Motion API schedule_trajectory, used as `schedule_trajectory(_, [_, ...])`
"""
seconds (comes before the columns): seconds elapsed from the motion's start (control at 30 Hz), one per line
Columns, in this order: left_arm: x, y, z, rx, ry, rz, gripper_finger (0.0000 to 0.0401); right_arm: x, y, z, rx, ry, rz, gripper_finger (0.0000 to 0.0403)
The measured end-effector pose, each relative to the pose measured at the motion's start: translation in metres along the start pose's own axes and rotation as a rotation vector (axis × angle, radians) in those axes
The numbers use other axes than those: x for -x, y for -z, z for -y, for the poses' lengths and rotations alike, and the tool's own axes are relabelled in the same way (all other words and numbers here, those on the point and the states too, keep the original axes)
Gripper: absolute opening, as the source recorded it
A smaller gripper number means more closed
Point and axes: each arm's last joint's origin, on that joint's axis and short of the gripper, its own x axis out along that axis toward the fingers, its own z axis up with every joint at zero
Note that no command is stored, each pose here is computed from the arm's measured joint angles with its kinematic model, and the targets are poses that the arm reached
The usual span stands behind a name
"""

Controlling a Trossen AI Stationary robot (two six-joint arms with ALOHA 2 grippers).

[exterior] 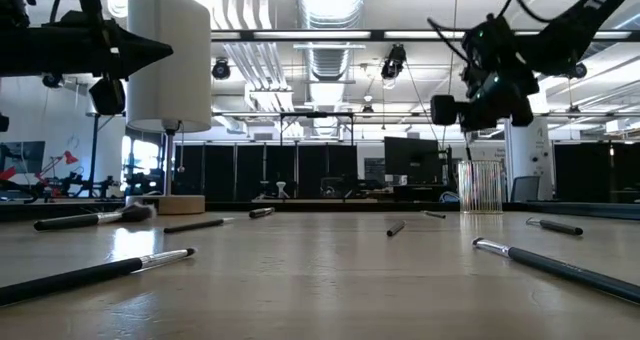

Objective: Put items in baskets/containers
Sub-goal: Put the eyeshadow brush into the yellow container

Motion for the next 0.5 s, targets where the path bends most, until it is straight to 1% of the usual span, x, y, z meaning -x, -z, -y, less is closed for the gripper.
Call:
schedule_trajectory(0.1, [0.0,0.0,0.0,0.002,-0.007,0.005,0.0,-0.005,0.009,-0.002,-0.001,0.01,-0.027,0.0008])
schedule_trajectory(0.27, [0.0,0.0,-0.002,0.045,-0.053,0.027,0.0,-0.007,0.006,-0.005,-0.011,0.011,-0.036,0.0008])
schedule_trajectory(0.37, [0.0,0.003,-0.004,0.032,-0.066,-0.005,0.0,-0.004,0.001,-0.004,-0.028,0.019,-0.055,0.0011])
schedule_trajectory(0.5, [0.0,0.007,-0.007,0.037,-0.091,-0.05,0.0,0.0,-0.004,-0.001,0.01,0.037,-0.097,0.0032])
